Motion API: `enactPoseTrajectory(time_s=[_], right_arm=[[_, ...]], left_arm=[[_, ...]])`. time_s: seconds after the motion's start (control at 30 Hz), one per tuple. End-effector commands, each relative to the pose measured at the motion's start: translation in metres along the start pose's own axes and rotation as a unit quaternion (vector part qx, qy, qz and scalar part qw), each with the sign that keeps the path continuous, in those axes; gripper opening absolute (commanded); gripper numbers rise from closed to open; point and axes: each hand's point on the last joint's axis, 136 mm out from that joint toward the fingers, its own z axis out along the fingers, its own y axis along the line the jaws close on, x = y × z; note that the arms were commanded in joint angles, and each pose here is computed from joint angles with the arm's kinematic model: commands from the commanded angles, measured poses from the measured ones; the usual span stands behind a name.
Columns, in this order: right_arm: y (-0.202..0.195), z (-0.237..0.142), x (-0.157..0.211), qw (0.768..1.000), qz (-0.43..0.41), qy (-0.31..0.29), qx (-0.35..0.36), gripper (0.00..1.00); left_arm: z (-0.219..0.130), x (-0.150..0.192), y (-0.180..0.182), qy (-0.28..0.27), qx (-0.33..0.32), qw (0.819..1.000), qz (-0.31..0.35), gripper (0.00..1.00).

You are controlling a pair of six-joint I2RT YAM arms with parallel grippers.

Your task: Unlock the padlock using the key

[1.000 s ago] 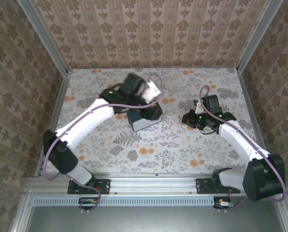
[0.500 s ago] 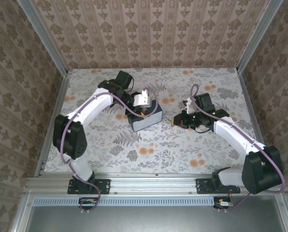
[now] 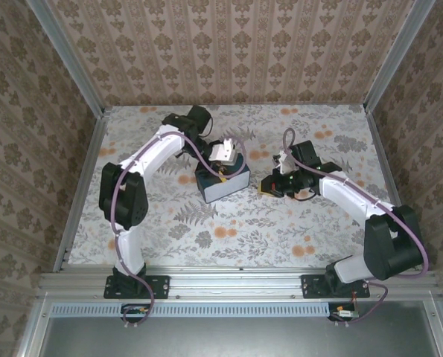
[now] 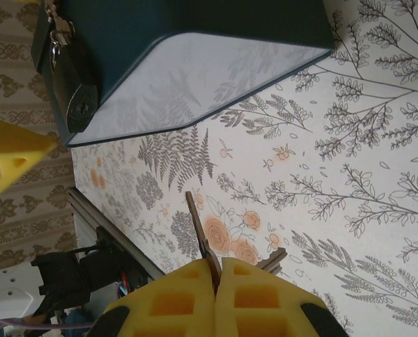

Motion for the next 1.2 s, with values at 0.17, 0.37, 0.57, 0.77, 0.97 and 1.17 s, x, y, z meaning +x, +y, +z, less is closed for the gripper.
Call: enactPoseTrajectory(time_s=[0.17, 0.37, 0.57, 0.77, 0.97, 1.17], right_arm=[[0.033, -0.007, -0.005, 0.998, -0.038, 0.005, -0.048, 0.00], [0.033, -0.006, -0.003, 0.998, -0.039, 0.007, -0.048, 0.00], [0.030, -0.002, -0.002, 0.998, -0.037, 0.010, -0.047, 0.00], [0.029, -0.001, -0.004, 0.998, -0.039, 0.007, -0.047, 0.00], [0.033, 0.002, -0.003, 0.998, -0.042, 0.011, -0.054, 0.00], [0.041, 0.004, -0.008, 0.997, -0.035, 0.009, -0.075, 0.00]], left_arm=[[0.017, -0.002, -0.007, -0.009, 0.039, 0.999, 0.004, 0.69], [0.020, -0.001, -0.006, -0.006, 0.050, 0.999, 0.000, 0.65], [0.016, -0.004, -0.011, -0.004, 0.058, 0.998, 0.000, 0.59], [0.022, 0.003, -0.013, 0.009, 0.053, 0.999, -0.003, 0.51], [0.025, 0.003, -0.012, 0.011, 0.050, 0.999, -0.002, 0.42], [0.030, 0.005, -0.012, 0.018, 0.049, 0.999, -0.006, 0.35]])
